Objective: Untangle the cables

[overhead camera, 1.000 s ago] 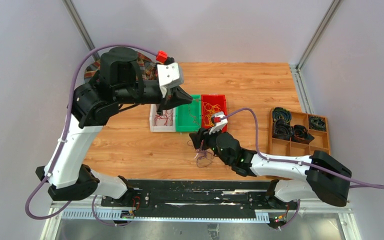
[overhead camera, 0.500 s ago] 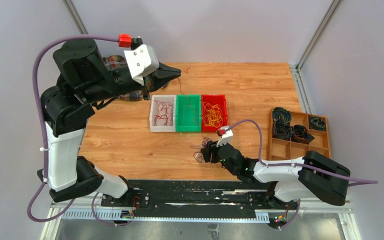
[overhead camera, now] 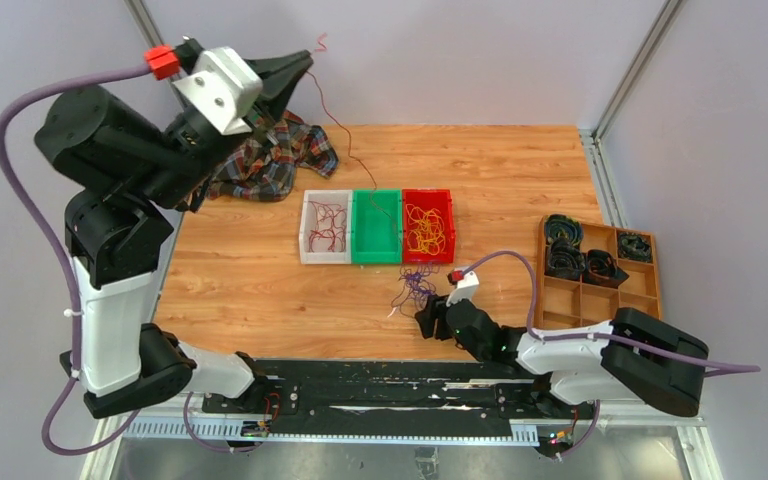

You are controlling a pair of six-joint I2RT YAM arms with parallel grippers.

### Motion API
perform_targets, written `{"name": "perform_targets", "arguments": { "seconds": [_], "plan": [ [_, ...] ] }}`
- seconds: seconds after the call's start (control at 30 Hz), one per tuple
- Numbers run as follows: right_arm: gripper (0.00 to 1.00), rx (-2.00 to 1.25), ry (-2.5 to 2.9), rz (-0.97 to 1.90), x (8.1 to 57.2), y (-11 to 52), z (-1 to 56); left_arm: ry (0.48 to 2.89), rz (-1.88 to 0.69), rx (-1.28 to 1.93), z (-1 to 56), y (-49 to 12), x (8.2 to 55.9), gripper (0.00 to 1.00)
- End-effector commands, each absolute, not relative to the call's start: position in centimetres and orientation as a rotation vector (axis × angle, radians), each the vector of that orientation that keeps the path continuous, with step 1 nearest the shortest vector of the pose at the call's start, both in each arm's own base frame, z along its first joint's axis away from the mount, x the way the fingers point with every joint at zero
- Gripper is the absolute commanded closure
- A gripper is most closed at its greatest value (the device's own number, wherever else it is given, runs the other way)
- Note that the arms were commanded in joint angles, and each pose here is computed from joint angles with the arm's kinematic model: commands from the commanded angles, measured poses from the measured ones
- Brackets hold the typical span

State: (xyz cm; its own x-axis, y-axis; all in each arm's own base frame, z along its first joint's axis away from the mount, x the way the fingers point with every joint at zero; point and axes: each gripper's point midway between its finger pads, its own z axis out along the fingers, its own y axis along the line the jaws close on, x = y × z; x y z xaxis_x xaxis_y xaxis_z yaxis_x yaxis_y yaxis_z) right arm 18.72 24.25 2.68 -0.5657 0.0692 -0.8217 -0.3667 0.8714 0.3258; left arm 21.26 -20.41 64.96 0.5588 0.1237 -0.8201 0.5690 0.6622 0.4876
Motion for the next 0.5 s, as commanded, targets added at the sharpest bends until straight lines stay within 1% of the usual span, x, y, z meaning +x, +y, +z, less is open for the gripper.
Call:
{"name": "perform_targets", "arguments": {
  "seconds": [0.0, 0.13, 0.2, 0.23, 0.37, 0.47],
  "plan": [
    [0.42, -0.172, 2.125, 0.568, 18.0, 22.8, 1.9, 0.813, -0.215, 0.603, 71.1, -16.5, 20.4, 1.00],
    [0.43, -0.133, 2.122, 0.529, 18.0, 21.4, 1.8, 0.798, -0.229, 0.590, 71.6, -16.5, 20.2, 1.00],
    [0.42, -0.135, 2.108, 0.544, 18.0, 21.4, 2.6, 0.814, -0.252, 0.621, 70.9, -17.1, 20.2, 1.00],
    [0.40, -0.151, 2.091, 0.555, 18.1, 21.7, 3.4, 0.829, -0.268, 0.640, 70.4, -17.6, 20.2, 1.00],
    [0.21, -0.213, 1.947, 0.616, 19.1, 23.2, 9.8, 0.865, -0.311, 0.691, 68.5, -18.9, 20.4, 1.00],
    [0.19, -0.295, 1.816, 0.702, 19.3, 25.1, 15.9, 0.885, -0.321, 0.719, 67.5, -19.5, 20.7, 0.99]
  ]
}}
